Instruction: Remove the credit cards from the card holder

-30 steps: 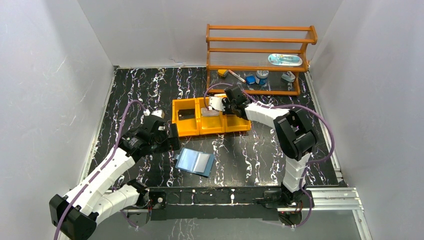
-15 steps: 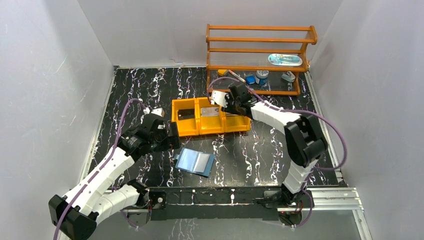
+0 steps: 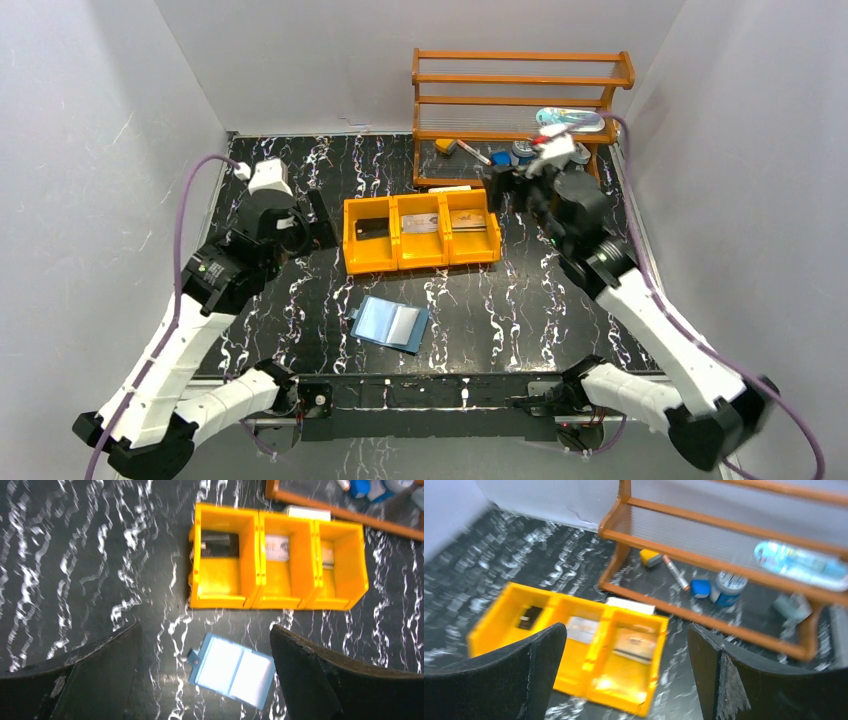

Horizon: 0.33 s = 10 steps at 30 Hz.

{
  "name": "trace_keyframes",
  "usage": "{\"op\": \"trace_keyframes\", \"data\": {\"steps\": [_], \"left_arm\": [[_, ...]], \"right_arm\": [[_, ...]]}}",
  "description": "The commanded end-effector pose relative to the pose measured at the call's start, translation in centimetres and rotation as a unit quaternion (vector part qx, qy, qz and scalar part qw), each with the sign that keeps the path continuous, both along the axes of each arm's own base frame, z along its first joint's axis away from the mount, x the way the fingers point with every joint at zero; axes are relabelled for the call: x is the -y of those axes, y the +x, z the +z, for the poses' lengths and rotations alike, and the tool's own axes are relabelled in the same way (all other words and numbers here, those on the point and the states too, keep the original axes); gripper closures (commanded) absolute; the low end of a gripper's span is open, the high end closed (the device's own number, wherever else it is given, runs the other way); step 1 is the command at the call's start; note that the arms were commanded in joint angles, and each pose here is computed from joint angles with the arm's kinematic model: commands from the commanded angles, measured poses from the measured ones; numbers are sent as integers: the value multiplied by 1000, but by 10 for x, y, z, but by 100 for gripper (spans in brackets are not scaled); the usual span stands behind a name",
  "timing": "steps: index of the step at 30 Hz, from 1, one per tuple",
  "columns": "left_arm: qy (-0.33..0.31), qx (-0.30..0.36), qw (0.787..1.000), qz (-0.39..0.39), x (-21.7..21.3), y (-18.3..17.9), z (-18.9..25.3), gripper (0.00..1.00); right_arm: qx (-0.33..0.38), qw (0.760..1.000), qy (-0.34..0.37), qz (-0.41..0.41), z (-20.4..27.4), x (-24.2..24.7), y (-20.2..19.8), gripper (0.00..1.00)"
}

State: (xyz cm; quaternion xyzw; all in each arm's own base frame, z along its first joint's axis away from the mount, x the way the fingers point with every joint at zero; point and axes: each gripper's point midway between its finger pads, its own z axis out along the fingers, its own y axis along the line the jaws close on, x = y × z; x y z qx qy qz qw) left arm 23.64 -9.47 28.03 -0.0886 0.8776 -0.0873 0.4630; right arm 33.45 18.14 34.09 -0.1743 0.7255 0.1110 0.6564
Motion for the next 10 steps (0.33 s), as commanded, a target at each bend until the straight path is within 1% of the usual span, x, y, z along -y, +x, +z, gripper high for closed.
{"op": "trace_keyframes", "data": {"steps": [1, 3, 5, 10], "left_arm": [[66, 65, 995, 38, -31, 10, 52, 2], [71, 78, 993, 50, -36, 11, 65, 2], [70, 84, 992, 59, -39, 11, 69, 2], [75, 61, 993, 63, -37, 14, 53, 2]], "right_arm": [[-73, 968, 233, -50, 7, 19, -46, 2], [-95, 962, 249, -61, -2, 23, -54, 2], [-110, 961, 245, -65, -12, 25, -58, 2], [-150, 959, 220, -94, -34, 31, -59, 2]]}}
